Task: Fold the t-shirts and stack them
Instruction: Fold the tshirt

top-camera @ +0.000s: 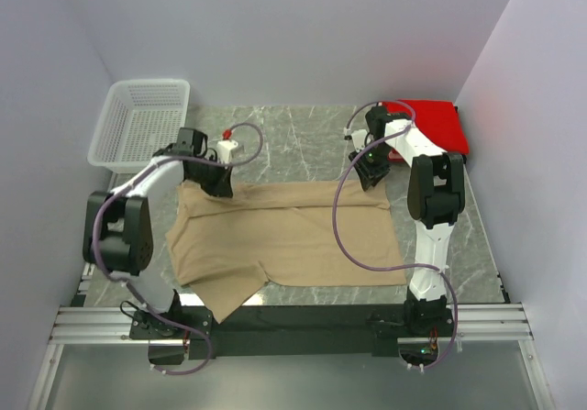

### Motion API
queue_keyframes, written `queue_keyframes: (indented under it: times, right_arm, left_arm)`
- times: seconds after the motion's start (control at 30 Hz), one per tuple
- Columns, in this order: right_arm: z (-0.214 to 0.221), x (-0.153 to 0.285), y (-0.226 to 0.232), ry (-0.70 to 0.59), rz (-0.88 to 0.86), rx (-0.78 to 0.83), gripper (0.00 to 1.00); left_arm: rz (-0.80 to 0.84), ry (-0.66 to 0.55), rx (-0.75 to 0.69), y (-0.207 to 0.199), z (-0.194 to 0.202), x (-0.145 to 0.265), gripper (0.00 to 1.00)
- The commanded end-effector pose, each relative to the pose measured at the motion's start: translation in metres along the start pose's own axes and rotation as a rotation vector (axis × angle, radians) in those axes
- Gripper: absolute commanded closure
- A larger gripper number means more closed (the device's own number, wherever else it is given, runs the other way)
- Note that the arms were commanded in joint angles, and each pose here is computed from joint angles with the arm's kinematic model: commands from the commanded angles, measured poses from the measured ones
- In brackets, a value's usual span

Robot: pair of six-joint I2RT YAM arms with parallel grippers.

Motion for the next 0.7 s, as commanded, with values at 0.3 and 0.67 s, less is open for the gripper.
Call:
queue_keyframes:
  times: [0.3, 0.67]
  right_arm:
    - [0.014, 0.010, 0.001, -0.011, 0.022, 0.032, 0.56]
    - [0.003, 0.013, -0.001, -0.013, 0.021, 0.033, 0.57]
  left_arm:
    - [0.129, 0.115, -0.224, -0.111, 0.072, 0.036, 0.62]
    - [-0.014, 0.073, -0.108, -0.030, 0.026, 0.051, 0.50]
Point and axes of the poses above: each gripper's point midway between its finger pads, its own x axis back along the fingers, its own y axis along the line the jaws close on, z = x × y, the point moved 5 cm from there along x, back along the fingers, and after that the axes turned 4 degrees about -x, right-handed, at the moved point
